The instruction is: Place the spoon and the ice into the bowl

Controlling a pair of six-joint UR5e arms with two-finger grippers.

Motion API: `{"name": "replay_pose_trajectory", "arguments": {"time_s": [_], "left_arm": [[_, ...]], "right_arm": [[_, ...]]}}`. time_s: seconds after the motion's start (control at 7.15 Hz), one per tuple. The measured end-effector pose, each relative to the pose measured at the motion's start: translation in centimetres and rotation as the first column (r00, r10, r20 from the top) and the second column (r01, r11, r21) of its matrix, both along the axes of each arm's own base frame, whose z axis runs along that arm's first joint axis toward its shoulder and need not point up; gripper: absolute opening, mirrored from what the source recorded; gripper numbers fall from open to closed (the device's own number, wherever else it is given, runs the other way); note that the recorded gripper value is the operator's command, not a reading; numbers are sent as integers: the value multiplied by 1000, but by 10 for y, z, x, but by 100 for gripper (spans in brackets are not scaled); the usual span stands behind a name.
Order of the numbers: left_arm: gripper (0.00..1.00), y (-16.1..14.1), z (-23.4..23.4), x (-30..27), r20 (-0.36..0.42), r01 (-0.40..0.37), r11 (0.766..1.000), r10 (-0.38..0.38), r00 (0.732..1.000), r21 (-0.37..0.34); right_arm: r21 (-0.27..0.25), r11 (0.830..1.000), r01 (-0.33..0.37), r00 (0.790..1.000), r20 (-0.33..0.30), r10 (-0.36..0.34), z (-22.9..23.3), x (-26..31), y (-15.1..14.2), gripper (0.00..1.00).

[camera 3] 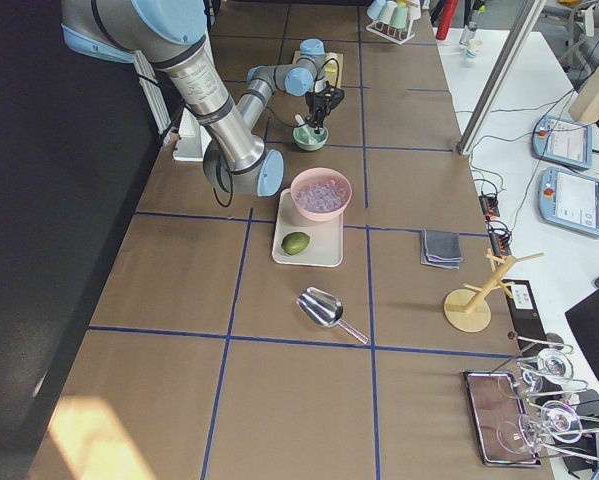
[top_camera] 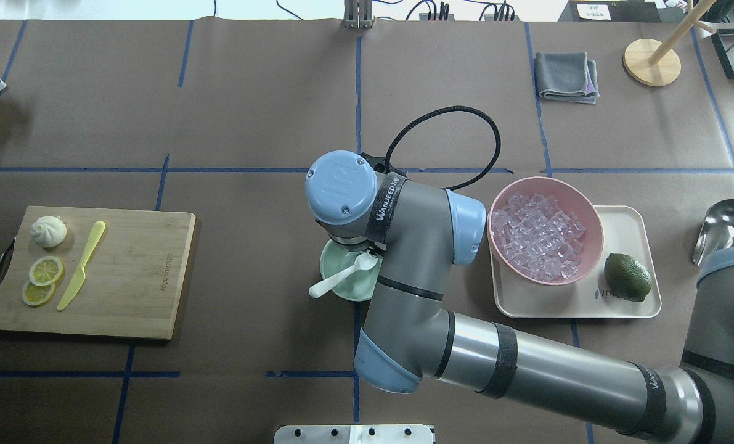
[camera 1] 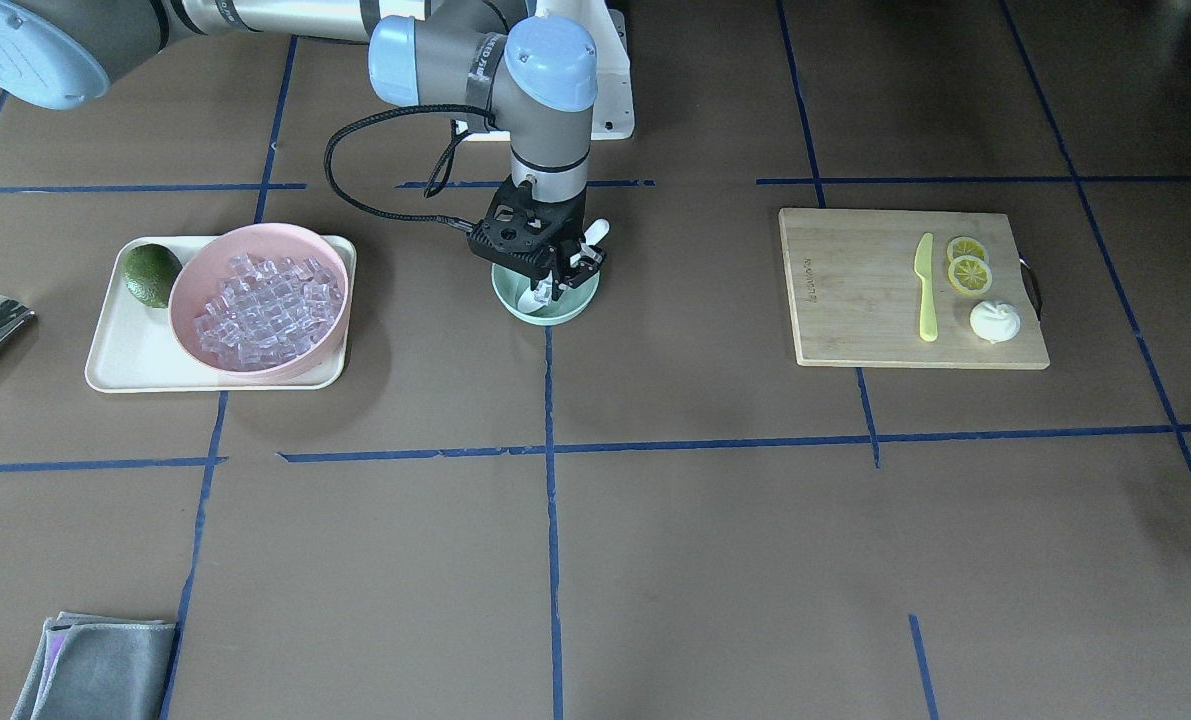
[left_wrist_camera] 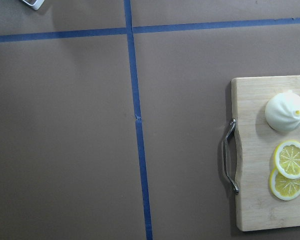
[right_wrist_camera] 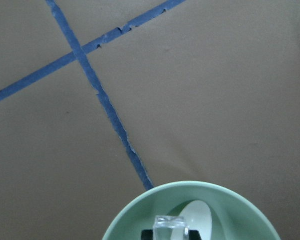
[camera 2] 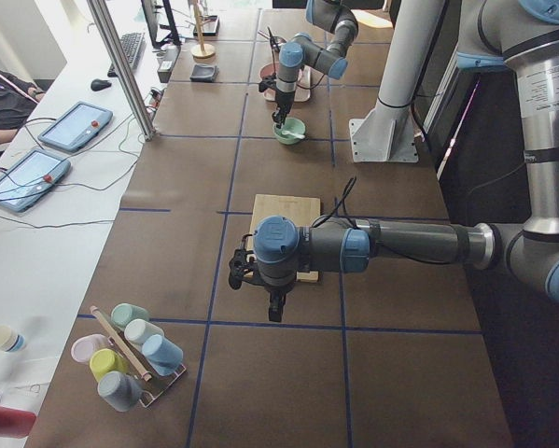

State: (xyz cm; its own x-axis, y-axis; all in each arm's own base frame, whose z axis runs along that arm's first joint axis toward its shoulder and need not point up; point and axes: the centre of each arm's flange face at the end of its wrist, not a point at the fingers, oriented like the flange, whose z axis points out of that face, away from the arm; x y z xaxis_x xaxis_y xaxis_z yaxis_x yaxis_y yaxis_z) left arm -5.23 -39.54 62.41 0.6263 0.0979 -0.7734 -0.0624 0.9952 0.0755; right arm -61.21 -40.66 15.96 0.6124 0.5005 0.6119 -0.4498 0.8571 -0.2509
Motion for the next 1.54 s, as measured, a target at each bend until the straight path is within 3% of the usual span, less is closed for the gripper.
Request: {"name": "replay_pose_trajectory", "arguments": {"time_s": [0.14,0.28,0.42,0.7,1.12,1.26,1.54], "left_arm": [[100,0,0,0,0,0,1000,0,1000,1],[100,-1,0,0,0,0,1000,0,1000,1],[100,-1,0,0,1,0,1000,0,1000,1],[100,-1,0,1,0,-1,1000,1,1000,1],[100,0,0,1,-2,-1,1000,1,1000,0],[100,0,2,0,0,0,1000,0,1000,-3],[100,1,6,-1,15,2,1000,-1,1000,-10]], "right_arm": [[-7,1000,1,1000,-11,-1,5,-1,2,45],[-10,1000,5,1000,-18,-6,10,-4,6,87],[-12,1000,14,1000,-25,-14,15,-7,11,100],[-5,1000,25,999,-34,-25,19,-11,17,100],[23,999,39,999,-17,-38,-11,9,21,100],[42,998,49,999,-18,-48,-21,27,15,100],[78,991,110,994,-27,-109,-15,76,-32,100]]}}
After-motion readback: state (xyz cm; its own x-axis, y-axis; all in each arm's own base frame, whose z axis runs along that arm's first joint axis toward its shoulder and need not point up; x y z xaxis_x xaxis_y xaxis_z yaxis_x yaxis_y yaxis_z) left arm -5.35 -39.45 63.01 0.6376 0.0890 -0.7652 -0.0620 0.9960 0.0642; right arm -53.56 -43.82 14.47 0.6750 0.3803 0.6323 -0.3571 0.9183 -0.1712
